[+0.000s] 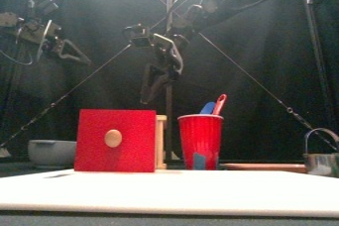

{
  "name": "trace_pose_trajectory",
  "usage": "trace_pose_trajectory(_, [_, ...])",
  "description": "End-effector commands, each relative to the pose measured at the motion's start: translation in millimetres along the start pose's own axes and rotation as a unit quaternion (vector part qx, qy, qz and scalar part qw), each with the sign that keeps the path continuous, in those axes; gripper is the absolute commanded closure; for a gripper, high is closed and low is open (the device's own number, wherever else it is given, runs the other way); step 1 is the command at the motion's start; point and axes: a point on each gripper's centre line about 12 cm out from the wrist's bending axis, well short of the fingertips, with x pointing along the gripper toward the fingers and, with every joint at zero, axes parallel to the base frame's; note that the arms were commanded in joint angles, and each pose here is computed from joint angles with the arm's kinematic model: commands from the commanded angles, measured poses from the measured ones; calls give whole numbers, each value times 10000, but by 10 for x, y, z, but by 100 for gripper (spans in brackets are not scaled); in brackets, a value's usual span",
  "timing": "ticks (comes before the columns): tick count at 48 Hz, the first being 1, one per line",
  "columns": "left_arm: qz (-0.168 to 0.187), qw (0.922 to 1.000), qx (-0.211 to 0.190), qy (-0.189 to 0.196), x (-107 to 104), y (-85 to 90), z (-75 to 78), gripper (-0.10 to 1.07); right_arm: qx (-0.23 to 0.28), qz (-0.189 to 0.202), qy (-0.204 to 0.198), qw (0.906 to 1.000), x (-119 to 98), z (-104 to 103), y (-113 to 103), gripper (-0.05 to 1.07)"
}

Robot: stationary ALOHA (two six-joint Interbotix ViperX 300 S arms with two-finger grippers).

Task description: Grasp sushi roll from drawer

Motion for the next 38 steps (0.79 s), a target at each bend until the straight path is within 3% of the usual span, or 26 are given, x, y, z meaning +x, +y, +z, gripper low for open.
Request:
trace_pose_trajectory(1, [-5,10000,1,-31,4,1,64,91,-59,276,-108,9995,-68,140,100,101])
trace_pose_trajectory(12, [-212,9995,20,226,-40,-85,-5,91,-158,537,179,9983,78,120,198,93])
trace_pose_trajectory(29, [-211,9996,27,202,-55,-84,2,91,-265,475,358,9979,201,78,248,31])
trace_pose_trajectory(32, [-210,9996,19,187,-58,-83,7,91,-277,471,367,9978,204,73,246,26])
trace_pose_trajectory(38, [-194,9997,17,173,-57,-77,10,91,-305,457,394,9977,236,61,218,26])
